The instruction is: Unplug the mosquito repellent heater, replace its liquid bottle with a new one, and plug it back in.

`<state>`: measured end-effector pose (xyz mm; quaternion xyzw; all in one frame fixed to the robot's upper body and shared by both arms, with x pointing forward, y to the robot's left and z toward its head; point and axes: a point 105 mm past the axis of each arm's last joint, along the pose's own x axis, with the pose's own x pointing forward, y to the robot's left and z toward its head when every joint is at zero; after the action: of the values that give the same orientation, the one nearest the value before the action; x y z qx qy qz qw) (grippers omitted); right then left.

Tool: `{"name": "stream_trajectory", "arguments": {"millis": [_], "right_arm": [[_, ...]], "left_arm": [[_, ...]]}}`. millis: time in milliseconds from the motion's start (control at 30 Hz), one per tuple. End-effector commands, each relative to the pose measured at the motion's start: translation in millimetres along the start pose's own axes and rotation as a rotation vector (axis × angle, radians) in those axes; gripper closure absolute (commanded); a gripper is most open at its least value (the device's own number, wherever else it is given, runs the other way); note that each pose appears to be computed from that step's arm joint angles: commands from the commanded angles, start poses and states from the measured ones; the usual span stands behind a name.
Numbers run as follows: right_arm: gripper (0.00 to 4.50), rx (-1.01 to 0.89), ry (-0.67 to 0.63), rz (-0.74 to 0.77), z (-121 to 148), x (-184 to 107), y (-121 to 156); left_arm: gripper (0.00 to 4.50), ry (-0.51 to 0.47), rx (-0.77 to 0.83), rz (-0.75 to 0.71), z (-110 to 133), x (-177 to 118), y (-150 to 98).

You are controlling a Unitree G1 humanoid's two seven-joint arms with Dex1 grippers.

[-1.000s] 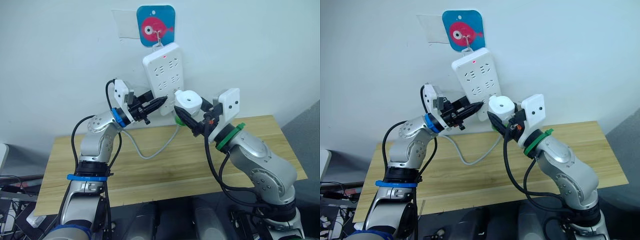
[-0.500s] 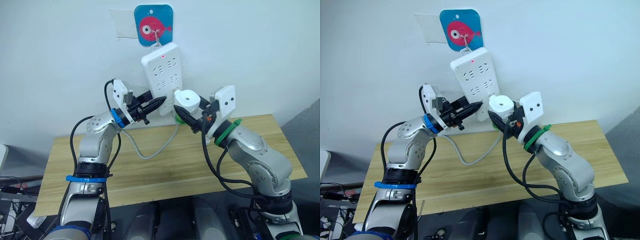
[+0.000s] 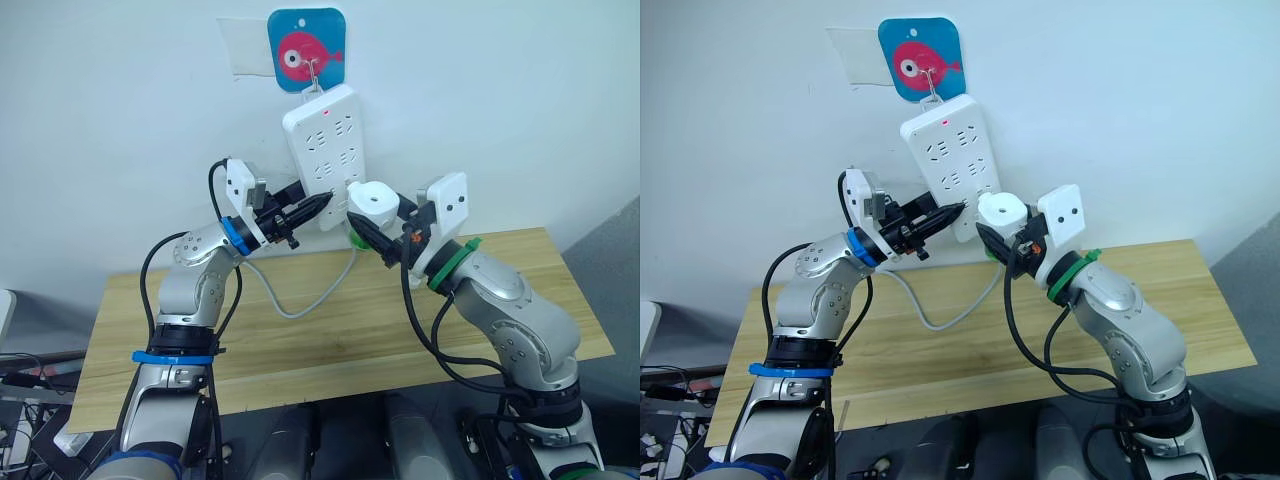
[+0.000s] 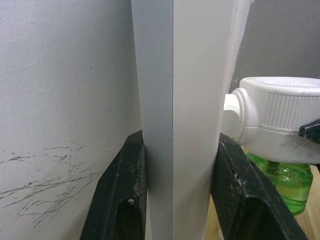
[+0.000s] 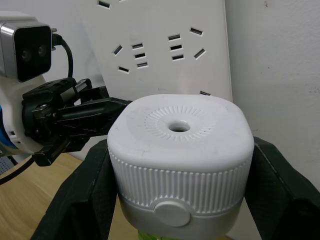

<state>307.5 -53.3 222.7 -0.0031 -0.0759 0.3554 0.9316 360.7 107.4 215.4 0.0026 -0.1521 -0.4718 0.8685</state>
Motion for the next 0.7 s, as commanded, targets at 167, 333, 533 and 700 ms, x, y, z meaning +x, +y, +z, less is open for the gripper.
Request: {"name": "stream_trajectory", "arguments": {"millis": [167, 333, 533, 700], "right_arm": [[1.46, -0.016, -0.076, 0.003, 13, 2, -1], [1.46, -0.060, -0.053, 0.022, 6, 11, -5], [1.46, -0.038, -0.066, 0.039, 7, 21, -6], [1.46, -0.036, -0.058, 0.055, 5, 25, -5]], "left_arm": [[3.20, -0.030, 0.042, -0.064, 12, 5, -12], [3.20, -0.039, 0.018, -0.112, 13, 7, -19], [3.20, -0.045, 0.005, -0.139, 15, 7, -24], [3.20, -0.046, -0.008, -0.163, 16, 7, -29]]}}
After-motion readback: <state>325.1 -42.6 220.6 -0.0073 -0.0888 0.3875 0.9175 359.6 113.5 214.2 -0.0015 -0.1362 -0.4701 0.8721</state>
